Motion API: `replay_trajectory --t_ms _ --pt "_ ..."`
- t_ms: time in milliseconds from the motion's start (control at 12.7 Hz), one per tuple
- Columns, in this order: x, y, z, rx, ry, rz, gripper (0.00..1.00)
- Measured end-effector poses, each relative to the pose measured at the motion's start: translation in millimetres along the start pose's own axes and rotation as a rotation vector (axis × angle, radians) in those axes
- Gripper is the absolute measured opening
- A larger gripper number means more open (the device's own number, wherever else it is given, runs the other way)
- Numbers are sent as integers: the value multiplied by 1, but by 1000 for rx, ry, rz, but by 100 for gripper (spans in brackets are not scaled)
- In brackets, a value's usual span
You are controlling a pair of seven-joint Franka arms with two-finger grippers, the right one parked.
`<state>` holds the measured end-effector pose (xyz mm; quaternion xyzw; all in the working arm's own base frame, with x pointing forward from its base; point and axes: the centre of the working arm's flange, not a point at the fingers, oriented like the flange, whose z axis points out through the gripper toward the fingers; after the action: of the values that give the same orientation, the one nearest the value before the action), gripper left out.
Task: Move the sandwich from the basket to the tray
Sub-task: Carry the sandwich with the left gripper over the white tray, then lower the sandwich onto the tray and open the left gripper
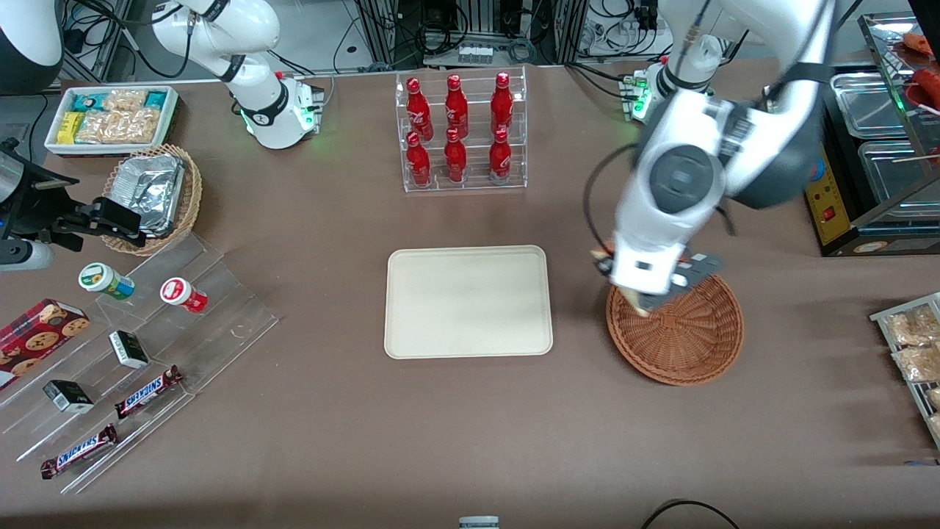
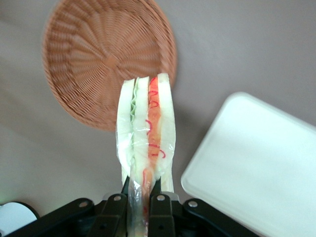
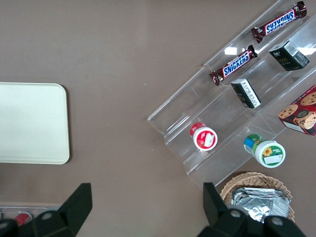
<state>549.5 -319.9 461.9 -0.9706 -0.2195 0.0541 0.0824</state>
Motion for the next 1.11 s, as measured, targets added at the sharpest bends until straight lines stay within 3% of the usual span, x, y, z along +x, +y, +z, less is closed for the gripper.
replay_trajectory --t_ms 158,395,632,868,1105 --pt "-39 40 20 9 2 78 15" --pt "-73 94 51 -64 22 163 15" --pt "-98 134 81 -69 17 272 15" --pt "-113 170 124 -110 40 348 15" --pt "-125 187 164 -87 62 415 15"
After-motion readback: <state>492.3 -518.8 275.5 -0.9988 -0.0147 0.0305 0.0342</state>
